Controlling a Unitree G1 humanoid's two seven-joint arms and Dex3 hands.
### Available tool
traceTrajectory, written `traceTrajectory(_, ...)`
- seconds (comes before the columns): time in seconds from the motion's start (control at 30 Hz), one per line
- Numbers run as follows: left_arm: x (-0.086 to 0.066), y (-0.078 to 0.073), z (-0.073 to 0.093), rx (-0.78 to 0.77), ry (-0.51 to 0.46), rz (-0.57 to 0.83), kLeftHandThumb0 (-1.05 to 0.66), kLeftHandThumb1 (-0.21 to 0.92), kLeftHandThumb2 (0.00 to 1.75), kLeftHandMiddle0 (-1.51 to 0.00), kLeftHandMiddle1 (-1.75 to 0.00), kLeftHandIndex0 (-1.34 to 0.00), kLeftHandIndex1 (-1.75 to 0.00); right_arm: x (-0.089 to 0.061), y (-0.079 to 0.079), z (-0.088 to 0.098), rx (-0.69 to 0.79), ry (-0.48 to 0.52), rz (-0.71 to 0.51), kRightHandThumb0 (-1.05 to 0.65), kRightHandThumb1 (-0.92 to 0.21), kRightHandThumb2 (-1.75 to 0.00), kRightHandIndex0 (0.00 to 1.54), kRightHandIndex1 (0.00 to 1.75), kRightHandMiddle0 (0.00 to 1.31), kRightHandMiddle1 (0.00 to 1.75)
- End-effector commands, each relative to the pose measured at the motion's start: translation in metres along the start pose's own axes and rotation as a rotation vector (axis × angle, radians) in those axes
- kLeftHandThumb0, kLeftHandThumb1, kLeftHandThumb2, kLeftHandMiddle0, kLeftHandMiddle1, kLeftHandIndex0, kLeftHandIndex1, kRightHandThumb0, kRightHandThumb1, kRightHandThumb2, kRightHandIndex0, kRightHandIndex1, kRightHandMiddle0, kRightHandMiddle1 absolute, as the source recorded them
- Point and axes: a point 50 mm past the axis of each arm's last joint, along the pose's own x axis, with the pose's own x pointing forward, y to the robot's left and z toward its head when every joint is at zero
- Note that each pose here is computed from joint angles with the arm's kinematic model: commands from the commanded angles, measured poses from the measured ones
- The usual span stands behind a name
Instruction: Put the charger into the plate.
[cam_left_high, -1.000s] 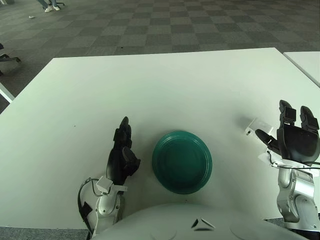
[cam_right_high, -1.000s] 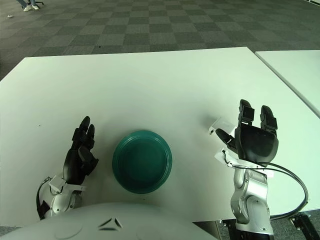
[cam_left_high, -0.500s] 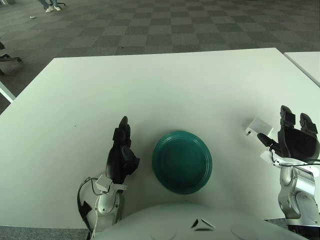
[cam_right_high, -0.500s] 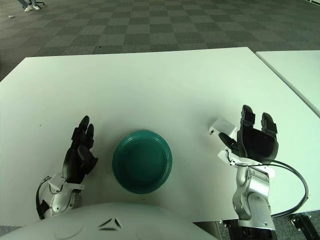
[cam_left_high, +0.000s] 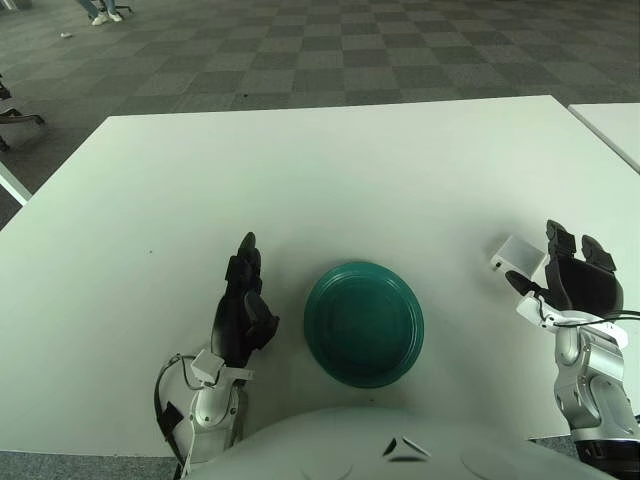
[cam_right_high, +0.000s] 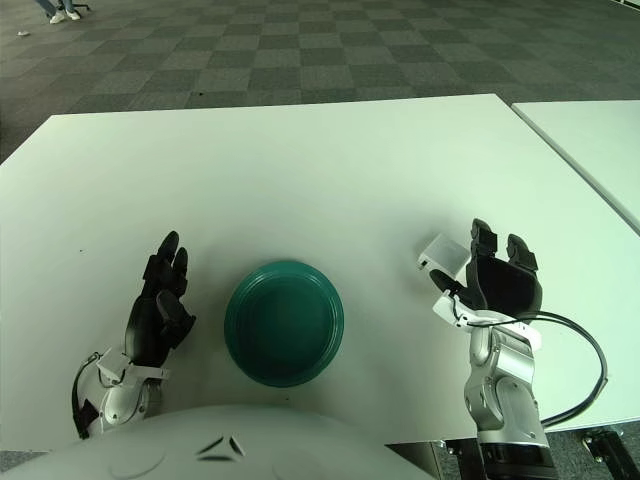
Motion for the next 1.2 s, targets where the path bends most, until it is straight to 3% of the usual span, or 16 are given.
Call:
traceTrajectory(0.0, -0.008, 0.011, -0.019, 0.010, 0.118, 0.016, -1.05, 0.92, 1.04, 0.00, 0.00, 0.00, -0.29, 0.005, 0.000, 0.001, 0.011, -0.015, 0.013, -0.97, -0.92, -0.62, 0.12, 0.01, 0.00, 0.27)
traceTrajectory(0.53, -0.008, 0.010, -0.018, -0.001, 0.116, -0.001, -1.03, 0.92, 1.03, 0.00, 0.00, 0.00, -0.26, 0.015, 0.009, 0.007, 0.004, -0.044, 0.089, -0.96, -0.92, -0.62, 0.17, 0.03, 0.00, 0.34)
traceTrajectory(0.8, -0.008, 0.009, -0.017, -0.001, 0.110, 0.002, -1.03, 0.92, 1.05, 0.00, 0.00, 0.00, -0.26, 0.019, 0.014, 0.009, 0.008, -0.053, 0.117, -0.92, -0.92, -0.61, 0.36, 0.12, 0.00, 0.60)
traceTrajectory(0.9, -0.009, 0.009, -0.016, 0.000, 0.112, 0.008, -1.03, 0.92, 1.06, 0.00, 0.00, 0.00, -0.27, 0.021, 0.016, 0.008, 0.033, -0.056, 0.115, -0.85, -0.92, -0.59, 0.47, 0.47, 0.06, 1.02)
traceTrajectory(0.97, -0.008, 0.009, -0.015, -0.002, 0.110, 0.010, -1.03, 0.92, 1.06, 0.00, 0.00, 0.00, -0.27, 0.022, 0.016, 0.008, 0.048, -0.052, 0.106, -0.82, -0.92, -0.58, 0.49, 0.65, 0.09, 1.17)
traceTrajectory(1.03, -0.008, 0.010, -0.015, -0.004, 0.109, 0.012, -1.04, 0.92, 1.07, 0.00, 0.00, 0.00, -0.28, 0.023, 0.016, 0.007, 0.059, -0.048, 0.098, -0.55, -0.87, -0.59, 0.52, 0.90, 0.22, 1.48)
traceTrajectory(1.17, -0.008, 0.010, -0.014, -0.008, 0.107, 0.019, -1.04, 0.92, 1.07, -0.02, -0.01, 0.00, -0.29, 0.024, 0.014, 0.008, 0.086, -0.037, 0.065, -0.43, -0.76, -0.72, 0.53, 1.09, 0.31, 1.65)
